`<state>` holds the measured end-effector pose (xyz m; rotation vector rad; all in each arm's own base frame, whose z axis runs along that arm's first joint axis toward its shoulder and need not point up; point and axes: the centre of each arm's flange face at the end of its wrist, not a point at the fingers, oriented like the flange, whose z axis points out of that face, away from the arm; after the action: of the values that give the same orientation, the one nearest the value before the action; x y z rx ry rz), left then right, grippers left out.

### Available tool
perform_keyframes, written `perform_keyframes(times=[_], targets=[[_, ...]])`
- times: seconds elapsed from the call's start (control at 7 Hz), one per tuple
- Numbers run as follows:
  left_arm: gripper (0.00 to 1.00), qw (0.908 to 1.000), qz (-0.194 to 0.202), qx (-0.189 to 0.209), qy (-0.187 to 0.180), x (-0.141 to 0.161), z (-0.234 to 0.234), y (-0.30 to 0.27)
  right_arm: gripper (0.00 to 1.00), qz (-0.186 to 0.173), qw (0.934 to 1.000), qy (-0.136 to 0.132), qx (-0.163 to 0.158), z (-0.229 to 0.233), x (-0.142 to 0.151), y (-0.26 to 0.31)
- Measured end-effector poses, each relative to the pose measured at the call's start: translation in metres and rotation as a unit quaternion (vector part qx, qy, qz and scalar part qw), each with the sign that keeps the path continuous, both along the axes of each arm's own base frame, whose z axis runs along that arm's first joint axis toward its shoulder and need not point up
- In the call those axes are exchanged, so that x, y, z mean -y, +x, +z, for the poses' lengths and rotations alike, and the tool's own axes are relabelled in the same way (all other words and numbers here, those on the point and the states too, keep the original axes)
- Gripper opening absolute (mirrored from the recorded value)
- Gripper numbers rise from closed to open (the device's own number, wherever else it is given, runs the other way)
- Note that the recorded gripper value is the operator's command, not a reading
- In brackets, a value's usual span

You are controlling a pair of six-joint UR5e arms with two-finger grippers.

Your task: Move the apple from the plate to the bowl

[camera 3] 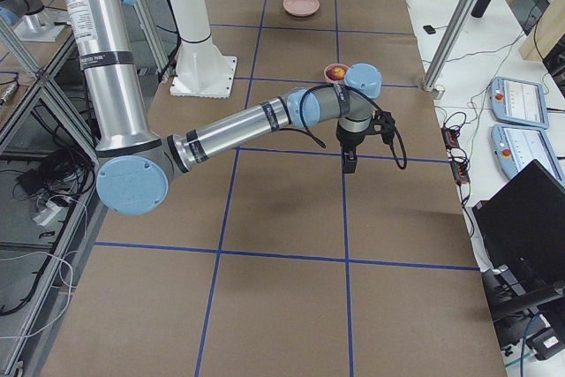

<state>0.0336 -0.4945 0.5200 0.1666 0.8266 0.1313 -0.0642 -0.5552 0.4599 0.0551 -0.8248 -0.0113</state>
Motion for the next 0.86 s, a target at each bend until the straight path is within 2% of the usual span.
perform_keyframes(times=[0.86], targets=[[0.98, 0.9998, -0.004, 0.017, -0.004, -0.0034, 0.0131, -0.0018, 1.0, -0.004, 1.0, -0.007, 0.005, 0.0085, -0.0002, -0.0034]])
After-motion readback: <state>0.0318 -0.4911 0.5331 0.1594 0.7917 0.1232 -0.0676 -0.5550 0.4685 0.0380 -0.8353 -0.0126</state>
